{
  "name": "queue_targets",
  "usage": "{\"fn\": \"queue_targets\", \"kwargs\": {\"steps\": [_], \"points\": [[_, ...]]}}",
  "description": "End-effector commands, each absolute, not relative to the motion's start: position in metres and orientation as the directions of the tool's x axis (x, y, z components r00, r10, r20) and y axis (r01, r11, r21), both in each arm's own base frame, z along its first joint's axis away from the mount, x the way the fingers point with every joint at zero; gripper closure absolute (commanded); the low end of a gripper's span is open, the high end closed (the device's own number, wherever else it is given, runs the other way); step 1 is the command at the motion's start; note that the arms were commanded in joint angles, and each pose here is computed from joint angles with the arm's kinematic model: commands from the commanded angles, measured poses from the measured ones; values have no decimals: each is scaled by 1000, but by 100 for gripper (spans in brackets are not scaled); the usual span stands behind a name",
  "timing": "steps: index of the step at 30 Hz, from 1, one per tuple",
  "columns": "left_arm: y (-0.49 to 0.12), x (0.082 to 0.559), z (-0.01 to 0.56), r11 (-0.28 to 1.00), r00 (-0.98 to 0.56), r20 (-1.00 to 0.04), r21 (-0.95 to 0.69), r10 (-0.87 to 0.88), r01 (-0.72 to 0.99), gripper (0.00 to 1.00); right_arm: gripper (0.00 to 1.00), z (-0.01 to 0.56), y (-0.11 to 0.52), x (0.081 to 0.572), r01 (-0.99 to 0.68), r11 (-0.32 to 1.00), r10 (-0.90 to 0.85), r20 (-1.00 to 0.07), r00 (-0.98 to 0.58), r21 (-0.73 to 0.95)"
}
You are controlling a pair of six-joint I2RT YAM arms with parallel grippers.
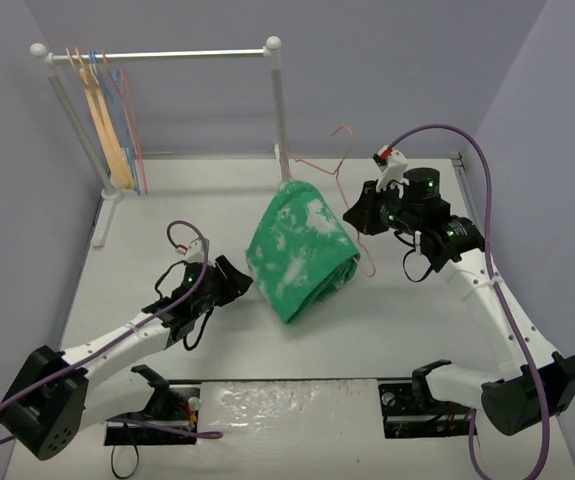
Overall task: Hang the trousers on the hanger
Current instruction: Place the hanger at the clothesline.
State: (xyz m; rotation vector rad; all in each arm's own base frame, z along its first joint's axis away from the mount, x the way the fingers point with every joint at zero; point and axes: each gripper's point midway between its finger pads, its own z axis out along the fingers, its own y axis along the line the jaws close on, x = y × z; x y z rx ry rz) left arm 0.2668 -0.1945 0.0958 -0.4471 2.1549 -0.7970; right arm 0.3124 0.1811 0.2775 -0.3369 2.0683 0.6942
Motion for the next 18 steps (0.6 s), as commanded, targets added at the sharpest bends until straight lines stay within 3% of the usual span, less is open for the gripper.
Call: {"fn": "queue_targets", "kwargs": {"steps": [1,3,11,18], "points": [[-201,293,121,716,-574,-576,-698,-581,-24,45,100,368,184,322,-561,790,86,-950,-299,248],[-198,295,130,728,-562,-594,-686,-576,-22,37,100,371,186,322,-562,792,76,-951,-299,240],[-203,310,262,696,-444,-664,-708,-602,116,36,100,387,197,320,-582,792,36,-965,-260,186],[-231,320,366,555,-426,-585,-805,-690,209,37,100,368,222,314,-603,776,18,-961,-275,187]]}}
